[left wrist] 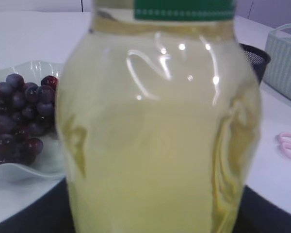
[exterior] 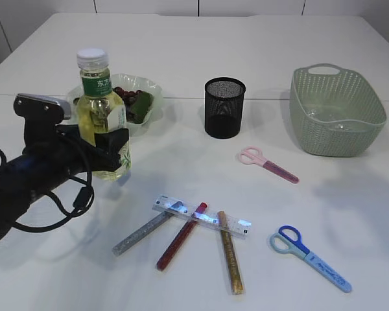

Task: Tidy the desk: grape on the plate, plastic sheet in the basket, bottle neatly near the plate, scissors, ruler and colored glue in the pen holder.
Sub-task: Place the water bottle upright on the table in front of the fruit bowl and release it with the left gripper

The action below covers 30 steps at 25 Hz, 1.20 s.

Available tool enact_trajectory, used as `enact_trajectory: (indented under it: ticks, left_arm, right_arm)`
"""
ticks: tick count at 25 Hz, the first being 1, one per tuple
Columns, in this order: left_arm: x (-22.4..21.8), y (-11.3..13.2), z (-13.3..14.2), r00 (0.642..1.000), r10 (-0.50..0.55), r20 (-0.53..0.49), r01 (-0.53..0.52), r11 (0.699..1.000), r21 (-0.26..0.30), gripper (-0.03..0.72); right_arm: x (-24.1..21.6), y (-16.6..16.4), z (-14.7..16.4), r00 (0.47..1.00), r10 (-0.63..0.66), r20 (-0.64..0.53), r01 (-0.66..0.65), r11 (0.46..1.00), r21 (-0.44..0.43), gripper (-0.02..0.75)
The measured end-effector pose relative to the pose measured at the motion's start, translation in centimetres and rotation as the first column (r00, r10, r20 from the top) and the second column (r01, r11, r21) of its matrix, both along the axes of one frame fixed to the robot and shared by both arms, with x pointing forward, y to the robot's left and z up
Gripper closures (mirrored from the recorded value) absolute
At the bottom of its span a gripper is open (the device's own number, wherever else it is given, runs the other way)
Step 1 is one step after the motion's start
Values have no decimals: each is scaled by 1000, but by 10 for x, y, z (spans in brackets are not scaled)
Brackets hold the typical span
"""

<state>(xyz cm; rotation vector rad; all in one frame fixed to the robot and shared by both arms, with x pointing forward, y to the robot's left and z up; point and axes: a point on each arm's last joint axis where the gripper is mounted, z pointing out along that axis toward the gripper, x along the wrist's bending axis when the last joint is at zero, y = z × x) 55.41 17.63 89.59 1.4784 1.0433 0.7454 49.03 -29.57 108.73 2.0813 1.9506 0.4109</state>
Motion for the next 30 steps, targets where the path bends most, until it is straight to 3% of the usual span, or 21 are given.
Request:
enact_trajectory:
  ticks: [11,19,30]
  left_arm:
    - [23,-7,-39,999,21,-51,-20,1000,13,256]
    - [28,-5,-45,998,56,-22,-56,998,-10,251]
    - [29,-5,-45,998,63,-24,-64,997,-34,76]
  right_arm:
    - [0,0,0,1000,0,0,0,1000,0,174]
    - [0,-1,0,1000,1,0,-1,1000,-7,174]
    - [0,-1,0,1000,1,-1,-1,1000,-7,174]
